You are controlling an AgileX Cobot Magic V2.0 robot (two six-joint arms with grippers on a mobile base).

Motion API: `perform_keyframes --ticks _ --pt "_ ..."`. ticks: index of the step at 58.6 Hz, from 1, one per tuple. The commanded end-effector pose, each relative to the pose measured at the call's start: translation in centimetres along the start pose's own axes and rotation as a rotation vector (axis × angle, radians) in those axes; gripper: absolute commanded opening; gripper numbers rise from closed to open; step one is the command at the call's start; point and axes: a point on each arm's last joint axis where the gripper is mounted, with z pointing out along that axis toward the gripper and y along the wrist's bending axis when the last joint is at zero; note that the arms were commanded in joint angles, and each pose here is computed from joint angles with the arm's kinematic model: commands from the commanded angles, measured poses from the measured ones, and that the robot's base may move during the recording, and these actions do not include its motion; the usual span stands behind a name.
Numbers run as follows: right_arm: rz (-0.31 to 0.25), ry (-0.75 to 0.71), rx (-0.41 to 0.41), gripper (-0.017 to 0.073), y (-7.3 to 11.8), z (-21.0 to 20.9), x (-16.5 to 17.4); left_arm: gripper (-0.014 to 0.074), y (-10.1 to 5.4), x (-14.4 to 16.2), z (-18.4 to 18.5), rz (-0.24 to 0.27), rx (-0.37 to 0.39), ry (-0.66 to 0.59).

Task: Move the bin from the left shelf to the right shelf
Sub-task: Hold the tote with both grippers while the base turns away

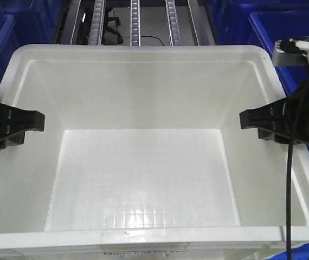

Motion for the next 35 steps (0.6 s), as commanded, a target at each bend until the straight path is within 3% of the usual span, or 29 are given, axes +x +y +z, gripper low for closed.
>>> perform_keyframes --ticks 1,35 --pt "-0.017 -0.174 0.008 -0.0003 -0.42 -2.14 -1.42 -0.0006 0.30 -0.96 -2.08 0.027 0.024 -0.138" --pt "-0.017 -0.169 0.010 -0.0003 -0.44 -2.13 -1.38 -0.0006 0.32 -0.93 -2.07 0.027 0.021 -0.135"
